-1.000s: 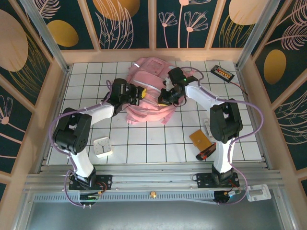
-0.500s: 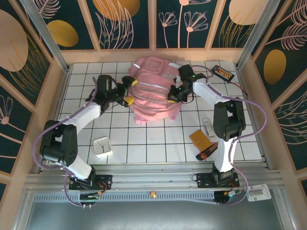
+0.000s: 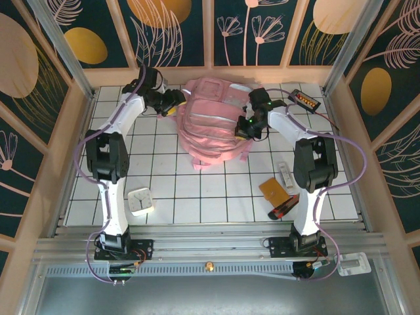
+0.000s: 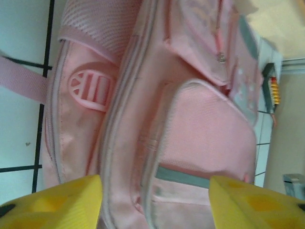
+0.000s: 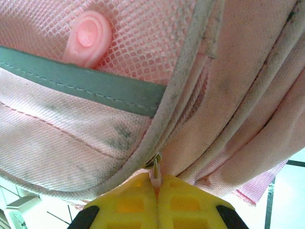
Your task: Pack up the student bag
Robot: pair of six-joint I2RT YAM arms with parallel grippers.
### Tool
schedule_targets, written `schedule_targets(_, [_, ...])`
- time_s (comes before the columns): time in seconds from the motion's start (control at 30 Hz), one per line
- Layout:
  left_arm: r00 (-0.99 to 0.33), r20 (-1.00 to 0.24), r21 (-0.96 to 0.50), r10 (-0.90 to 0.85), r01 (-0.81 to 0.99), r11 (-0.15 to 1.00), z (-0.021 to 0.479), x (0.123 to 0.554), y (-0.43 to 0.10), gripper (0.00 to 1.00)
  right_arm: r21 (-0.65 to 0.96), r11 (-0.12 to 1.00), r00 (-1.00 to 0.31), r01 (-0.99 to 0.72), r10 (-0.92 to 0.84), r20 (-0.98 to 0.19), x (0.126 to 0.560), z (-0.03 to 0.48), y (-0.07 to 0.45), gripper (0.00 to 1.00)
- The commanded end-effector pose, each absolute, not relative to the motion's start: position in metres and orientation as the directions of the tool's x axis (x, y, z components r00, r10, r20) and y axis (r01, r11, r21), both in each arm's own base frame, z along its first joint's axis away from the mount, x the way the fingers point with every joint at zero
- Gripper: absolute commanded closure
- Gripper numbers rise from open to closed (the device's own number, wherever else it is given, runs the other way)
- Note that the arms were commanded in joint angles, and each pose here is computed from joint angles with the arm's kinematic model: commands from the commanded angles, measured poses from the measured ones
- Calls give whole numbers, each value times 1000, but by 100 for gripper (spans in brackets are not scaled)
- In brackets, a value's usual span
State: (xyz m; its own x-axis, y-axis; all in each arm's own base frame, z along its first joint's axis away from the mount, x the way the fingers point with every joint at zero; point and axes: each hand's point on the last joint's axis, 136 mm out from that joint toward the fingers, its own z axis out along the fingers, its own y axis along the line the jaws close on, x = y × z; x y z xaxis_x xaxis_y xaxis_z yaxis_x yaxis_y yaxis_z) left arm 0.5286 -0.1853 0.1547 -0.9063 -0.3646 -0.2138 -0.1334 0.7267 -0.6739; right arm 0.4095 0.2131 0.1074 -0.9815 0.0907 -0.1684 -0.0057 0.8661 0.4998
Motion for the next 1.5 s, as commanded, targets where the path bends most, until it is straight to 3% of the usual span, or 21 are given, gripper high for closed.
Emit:
schedule_targets(0.0, [-947, -172, -682, -272, -85, 726, 149, 516, -200, 47, 462, 887, -980, 5, 95, -172, 404, 110, 203, 100])
schedule_targets(0.33, [-962, -178, -685, -207, -30, 728, 132, 526, -240, 49, 451, 892, -982, 32, 112, -150, 392, 105, 202, 100])
schedule_targets(0.8, [-966, -163, -550, -199, -78, 832, 99, 526, -225, 51, 465, 885, -984, 20, 99, -147, 391, 106, 206, 100])
schedule_targets(0.9, [-973, -132, -596, -191, -76, 799, 97, 522, -244, 72, 470, 883, -986, 10, 88, -144, 389, 105, 209, 100])
schedule_targets(0.97, [-974, -129, -640, -186, -62, 766, 101, 523, -262, 95, 470, 883, -986, 10, 87, -142, 387, 105, 210, 100])
schedule_targets(1.0, [-974, -125, -651, -187, -62, 756, 103, 522, -268, 100, 470, 883, -986, 9, 87, -145, 387, 106, 211, 100])
schedule_targets(1.3, [-960, -153, -713, -236, -58, 699, 144, 510, -291, 100, 555, 824, -973, 113, 204, -106, 386, 129, 240, 100])
schedule_targets(1.47, [-947, -140, -753, -290, -88, 652, 154, 496, -291, 100, 595, 800, -982, 70, 162, -101, 389, 142, 286, 100])
